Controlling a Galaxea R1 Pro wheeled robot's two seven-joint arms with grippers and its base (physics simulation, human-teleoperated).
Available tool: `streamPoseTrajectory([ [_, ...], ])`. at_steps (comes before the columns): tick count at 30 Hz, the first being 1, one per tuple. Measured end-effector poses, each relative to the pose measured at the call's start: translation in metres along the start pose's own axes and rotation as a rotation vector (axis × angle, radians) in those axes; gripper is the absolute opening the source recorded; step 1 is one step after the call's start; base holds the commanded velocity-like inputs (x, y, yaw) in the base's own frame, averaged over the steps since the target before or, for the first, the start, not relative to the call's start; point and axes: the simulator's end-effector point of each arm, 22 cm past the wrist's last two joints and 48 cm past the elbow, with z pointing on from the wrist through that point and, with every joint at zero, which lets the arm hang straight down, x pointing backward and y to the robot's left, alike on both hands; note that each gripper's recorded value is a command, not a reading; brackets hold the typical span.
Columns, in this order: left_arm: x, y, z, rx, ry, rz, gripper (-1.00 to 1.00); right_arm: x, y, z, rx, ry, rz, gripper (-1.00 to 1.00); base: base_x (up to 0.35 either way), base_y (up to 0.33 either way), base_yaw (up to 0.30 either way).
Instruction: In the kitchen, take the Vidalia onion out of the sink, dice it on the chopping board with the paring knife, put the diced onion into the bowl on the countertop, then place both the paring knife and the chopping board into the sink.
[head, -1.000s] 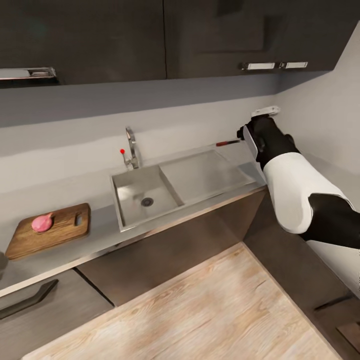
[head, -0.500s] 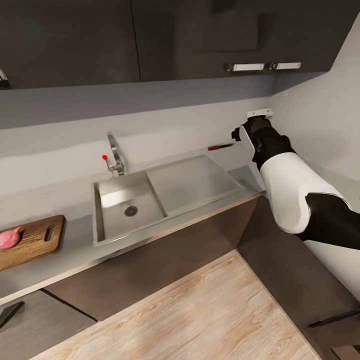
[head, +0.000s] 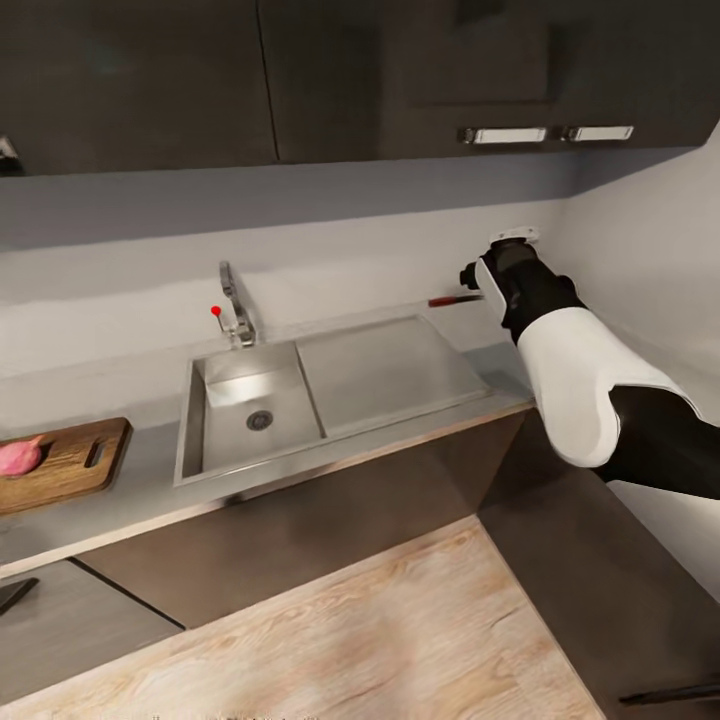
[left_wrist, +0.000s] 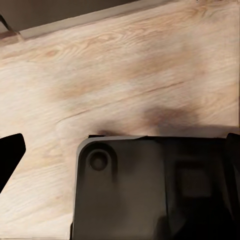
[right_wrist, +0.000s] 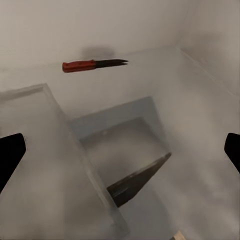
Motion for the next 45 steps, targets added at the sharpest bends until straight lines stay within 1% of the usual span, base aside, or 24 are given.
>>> streamPoseTrajectory([
  [10,0.000,0.000,0.000,0.000,-0.001,0.000,1.00,0.006,0.002,0.002,-0.002,0.013,-0.008,1.00,0.015,-0.309,0.234],
  [15,-0.001,0.000,0.000,0.000,-0.002,0.000,1.00,0.008,0.002,0.002,-0.003,0.014,-0.008,1.00,0.195,-0.230,0.219],
  [22,0.000,0.000,0.000,0.000,-0.002,0.000,1.00,0.011,0.003,0.003,-0.004,0.021,-0.012,1.00,0.306,-0.028,0.215],
  [25,0.000,0.000,0.000,0.000,-0.002,0.000,1.00,0.010,0.004,0.005,-0.005,-0.001,-0.008,1.00,0.316,-0.002,0.157],
  [29,0.000,0.000,0.000,0.001,-0.002,0.000,1.00,0.022,0.007,0.011,-0.010,0.012,-0.015,1.00,0.266,-0.023,0.064],
  [30,-0.001,0.000,0.000,0.001,-0.002,0.000,1.00,0.025,0.008,0.014,-0.012,0.007,-0.016,1.00,0.119,-0.022,0.016],
  [36,-0.001,0.000,0.000,0.001,-0.002,0.000,1.00,0.027,0.009,0.017,-0.013,-0.009,-0.014,1.00,0.030,-0.006,0.004],
  [45,-0.001,0.000,0.000,0.000,-0.002,0.000,1.00,0.033,0.011,0.018,-0.015,0.003,-0.020,1.00,0.001,0.000,0.000],
])
